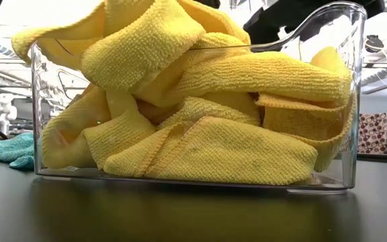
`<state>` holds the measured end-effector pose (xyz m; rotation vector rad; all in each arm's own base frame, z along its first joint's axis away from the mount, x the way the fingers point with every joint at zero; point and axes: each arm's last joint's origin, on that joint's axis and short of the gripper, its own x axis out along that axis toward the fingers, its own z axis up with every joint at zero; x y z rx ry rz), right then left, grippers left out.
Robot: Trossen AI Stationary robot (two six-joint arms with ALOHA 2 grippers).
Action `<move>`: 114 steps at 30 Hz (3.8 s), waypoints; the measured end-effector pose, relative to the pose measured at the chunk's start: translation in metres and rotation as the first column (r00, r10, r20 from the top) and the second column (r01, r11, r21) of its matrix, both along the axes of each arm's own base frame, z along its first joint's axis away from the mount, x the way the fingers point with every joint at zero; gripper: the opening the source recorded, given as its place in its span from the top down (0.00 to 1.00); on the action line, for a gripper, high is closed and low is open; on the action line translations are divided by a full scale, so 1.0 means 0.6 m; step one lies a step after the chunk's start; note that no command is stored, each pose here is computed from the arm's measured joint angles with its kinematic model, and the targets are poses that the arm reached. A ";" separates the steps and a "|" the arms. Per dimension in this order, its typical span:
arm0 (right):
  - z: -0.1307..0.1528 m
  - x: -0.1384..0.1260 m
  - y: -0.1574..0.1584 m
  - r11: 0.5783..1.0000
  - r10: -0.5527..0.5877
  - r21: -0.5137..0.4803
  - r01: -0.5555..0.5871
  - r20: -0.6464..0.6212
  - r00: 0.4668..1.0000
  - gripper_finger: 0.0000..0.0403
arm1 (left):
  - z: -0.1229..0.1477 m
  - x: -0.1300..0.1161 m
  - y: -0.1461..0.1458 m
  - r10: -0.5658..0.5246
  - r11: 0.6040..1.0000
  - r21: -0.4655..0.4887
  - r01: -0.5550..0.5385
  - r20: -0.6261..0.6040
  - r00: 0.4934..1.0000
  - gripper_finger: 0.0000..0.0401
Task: Sort microfiber towel by color & place in baskets
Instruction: Put the yellow microfiber towel into the bottom transparent bin
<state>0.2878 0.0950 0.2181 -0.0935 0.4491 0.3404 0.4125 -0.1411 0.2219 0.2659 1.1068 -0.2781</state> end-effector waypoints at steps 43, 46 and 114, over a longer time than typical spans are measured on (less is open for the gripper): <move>-0.073 0.045 0.014 1.000 -0.009 0.020 0.009 -0.008 1.000 0.95 | 0.144 -0.107 -0.024 -0.059 0.988 -0.138 0.063 0.033 0.998 0.47; -0.076 0.043 0.012 1.000 -0.007 0.009 0.008 -0.028 1.000 0.99 | 0.121 -0.108 -0.045 -0.106 0.979 -0.176 0.103 -0.010 0.994 0.47; -0.045 0.015 0.012 1.000 -0.015 0.026 0.017 -0.098 0.995 0.60 | -0.047 -0.005 0.013 0.030 0.959 -0.266 -0.098 -0.250 0.968 0.47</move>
